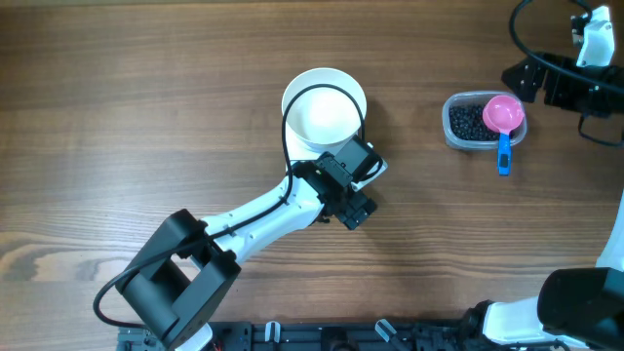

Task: Scoop item into bowl and weigh 150g on scale
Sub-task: 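Pull the left gripper back left away from the scale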

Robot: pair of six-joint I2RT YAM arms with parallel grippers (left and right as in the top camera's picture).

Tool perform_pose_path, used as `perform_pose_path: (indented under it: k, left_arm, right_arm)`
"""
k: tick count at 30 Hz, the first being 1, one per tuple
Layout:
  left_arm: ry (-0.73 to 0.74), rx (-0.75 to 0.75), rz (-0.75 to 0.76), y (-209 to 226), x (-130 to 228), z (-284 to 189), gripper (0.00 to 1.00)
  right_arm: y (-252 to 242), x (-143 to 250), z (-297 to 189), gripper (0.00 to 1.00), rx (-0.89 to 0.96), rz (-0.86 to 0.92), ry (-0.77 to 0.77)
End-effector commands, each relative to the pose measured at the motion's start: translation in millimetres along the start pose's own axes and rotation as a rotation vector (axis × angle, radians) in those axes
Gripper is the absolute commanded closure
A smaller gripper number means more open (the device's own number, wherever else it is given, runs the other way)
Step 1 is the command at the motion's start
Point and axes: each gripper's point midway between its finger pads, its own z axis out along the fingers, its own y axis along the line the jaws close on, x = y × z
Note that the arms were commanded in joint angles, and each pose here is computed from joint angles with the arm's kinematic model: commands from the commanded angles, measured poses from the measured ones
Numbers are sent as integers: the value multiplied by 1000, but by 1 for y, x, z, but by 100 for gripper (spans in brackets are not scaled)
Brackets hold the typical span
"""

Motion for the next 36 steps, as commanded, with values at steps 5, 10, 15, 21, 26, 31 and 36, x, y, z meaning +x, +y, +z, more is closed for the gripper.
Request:
perform_pose_path:
  k: [5, 10, 15, 21, 26, 31, 36]
  left_arm:
    - [42, 78, 4, -17, 11, 12, 0]
    - [38, 78, 4, -16, 11, 11, 0]
    - [3, 236, -46, -35, -5, -29, 0]
    - [-175, 165, -282, 29, -39, -85, 0]
    - [-253, 152, -509, 97, -30, -112, 0]
    - [-315, 69, -936, 190, 2, -125, 0]
    - [-481, -115, -1168, 288, 39, -154, 0]
  right_arm:
    - [0, 2, 5, 0, -15, 13, 11]
    - [0, 2, 5, 0, -15, 13, 11]
    - [0, 2, 5, 0, -15, 14, 11]
    - [0, 2, 5, 0, -15, 13, 10]
    - [0, 2, 5, 0, -15, 13, 11]
    - [0, 2, 5, 0, -15, 13, 10]
    - [0, 2, 5, 0, -15, 13, 11]
